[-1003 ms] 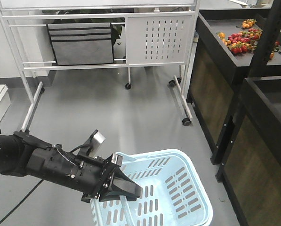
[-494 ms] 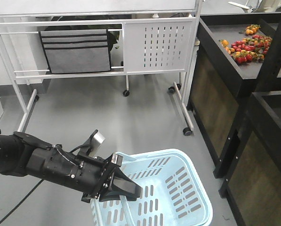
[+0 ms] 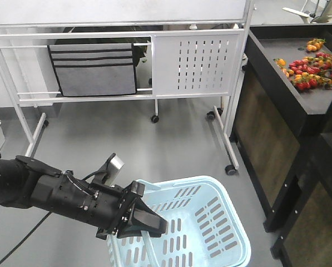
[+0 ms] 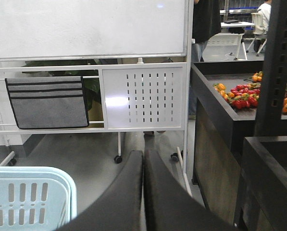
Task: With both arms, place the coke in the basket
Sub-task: 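Drive the base across the room carrying the basket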
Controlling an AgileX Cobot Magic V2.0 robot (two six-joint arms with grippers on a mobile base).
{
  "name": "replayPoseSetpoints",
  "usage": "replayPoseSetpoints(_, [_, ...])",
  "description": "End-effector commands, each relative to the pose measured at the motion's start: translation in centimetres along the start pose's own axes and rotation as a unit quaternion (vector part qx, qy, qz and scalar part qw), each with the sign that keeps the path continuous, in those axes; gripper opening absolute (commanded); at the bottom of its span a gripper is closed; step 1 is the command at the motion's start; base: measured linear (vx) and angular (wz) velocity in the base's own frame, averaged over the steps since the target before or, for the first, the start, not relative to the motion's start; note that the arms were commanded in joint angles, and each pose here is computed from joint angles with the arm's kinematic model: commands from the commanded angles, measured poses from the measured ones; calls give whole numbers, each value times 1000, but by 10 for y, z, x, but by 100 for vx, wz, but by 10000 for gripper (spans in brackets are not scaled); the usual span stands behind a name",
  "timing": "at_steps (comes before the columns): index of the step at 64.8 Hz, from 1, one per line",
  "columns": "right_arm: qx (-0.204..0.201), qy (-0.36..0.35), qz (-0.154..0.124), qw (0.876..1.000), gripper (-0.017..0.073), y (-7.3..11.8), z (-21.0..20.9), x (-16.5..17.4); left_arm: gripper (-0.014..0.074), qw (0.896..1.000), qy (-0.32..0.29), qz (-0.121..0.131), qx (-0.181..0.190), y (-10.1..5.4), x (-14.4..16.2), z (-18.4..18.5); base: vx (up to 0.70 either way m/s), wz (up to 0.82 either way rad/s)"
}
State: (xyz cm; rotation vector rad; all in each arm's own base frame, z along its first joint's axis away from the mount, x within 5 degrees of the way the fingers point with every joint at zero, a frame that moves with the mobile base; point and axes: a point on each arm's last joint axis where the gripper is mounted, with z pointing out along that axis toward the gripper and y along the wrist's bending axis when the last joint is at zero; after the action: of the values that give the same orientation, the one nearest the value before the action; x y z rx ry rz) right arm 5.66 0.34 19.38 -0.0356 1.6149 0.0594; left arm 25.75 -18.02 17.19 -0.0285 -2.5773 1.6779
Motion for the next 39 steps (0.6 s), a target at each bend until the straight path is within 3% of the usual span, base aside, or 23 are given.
replayPoseSetpoints(1, [-1,-39,-4,999,-10,0,-1,-5,-6,998,-1,22,57,-26,3,-7,23,6])
replayPoseSetpoints(39, [-1,-39,-4,999,-10,0,-1,-5,-6,998,-1,22,57,-26,3,-7,23,6])
